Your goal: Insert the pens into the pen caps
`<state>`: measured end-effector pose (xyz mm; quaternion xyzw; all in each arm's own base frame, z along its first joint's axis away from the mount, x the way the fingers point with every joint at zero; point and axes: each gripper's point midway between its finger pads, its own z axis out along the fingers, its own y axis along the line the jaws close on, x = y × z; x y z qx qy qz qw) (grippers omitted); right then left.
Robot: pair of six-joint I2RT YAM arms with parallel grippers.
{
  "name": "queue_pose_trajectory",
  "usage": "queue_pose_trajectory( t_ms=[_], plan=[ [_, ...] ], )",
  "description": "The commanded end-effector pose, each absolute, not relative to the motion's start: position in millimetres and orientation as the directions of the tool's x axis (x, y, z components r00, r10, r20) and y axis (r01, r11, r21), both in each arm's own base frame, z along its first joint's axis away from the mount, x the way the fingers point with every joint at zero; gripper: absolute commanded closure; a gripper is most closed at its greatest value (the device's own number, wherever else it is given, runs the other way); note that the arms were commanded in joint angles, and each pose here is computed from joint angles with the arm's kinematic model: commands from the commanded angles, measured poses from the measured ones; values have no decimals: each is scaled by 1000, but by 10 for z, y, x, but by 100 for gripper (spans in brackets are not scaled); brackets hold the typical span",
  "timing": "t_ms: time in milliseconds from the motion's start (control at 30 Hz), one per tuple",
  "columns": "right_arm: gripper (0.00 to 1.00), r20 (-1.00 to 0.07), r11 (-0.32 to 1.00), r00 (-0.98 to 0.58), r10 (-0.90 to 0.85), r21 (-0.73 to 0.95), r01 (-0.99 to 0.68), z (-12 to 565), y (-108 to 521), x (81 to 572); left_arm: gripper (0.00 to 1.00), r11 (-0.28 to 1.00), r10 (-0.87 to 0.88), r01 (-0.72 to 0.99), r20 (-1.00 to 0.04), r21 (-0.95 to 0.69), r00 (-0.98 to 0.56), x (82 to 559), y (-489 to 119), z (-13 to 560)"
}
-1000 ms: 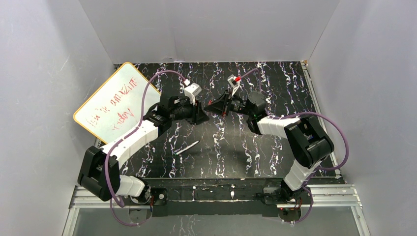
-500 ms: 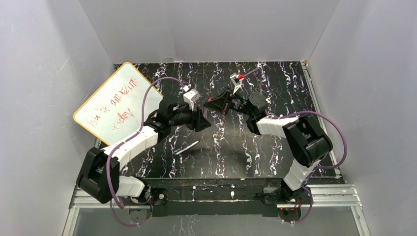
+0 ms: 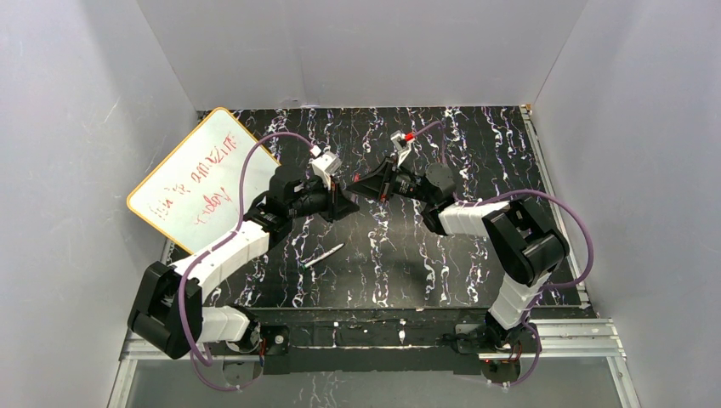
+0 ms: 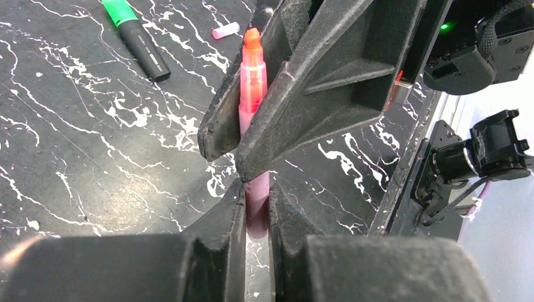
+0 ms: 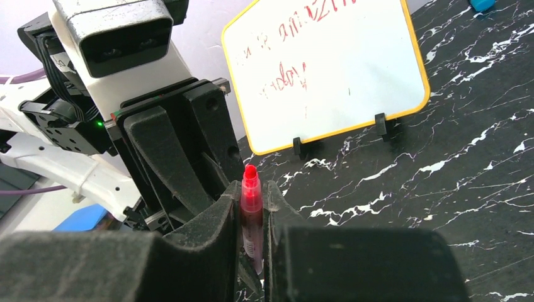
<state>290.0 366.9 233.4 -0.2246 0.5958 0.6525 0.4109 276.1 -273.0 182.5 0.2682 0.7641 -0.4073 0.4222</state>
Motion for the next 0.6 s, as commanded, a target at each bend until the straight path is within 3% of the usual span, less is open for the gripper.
queue_pose_trajectory(
  t_ms=[0, 100, 300, 467, 567],
  plan=[
    [91, -805, 42, -507, 307, 544, -838, 2464, 3690, 2932, 100, 462, 76, 794, -874, -396, -480, 2662, -2808, 1910],
    [88, -801, 50, -514, 306, 553, -832, 2454, 3692, 2946, 100, 467, 78, 789, -871, -398, -485, 2660, -2801, 1892],
    [61, -786, 176, -531, 316, 599, -781, 2316, 3636, 3178, 100, 490, 111, 779, -858, -392, -502, 2682, -2775, 1836],
    [50, -832, 430, -407, 377, 547, -719, 2244, 3211, 3530, 100, 513, 119, 772, -860, -375, -497, 2708, -2741, 1835],
    [39, -859, 639, -332, 390, 512, -575, 2195, 2706, 3763, 100, 533, 127, 762, -856, -367, -501, 2725, -2709, 1816]
  ],
)
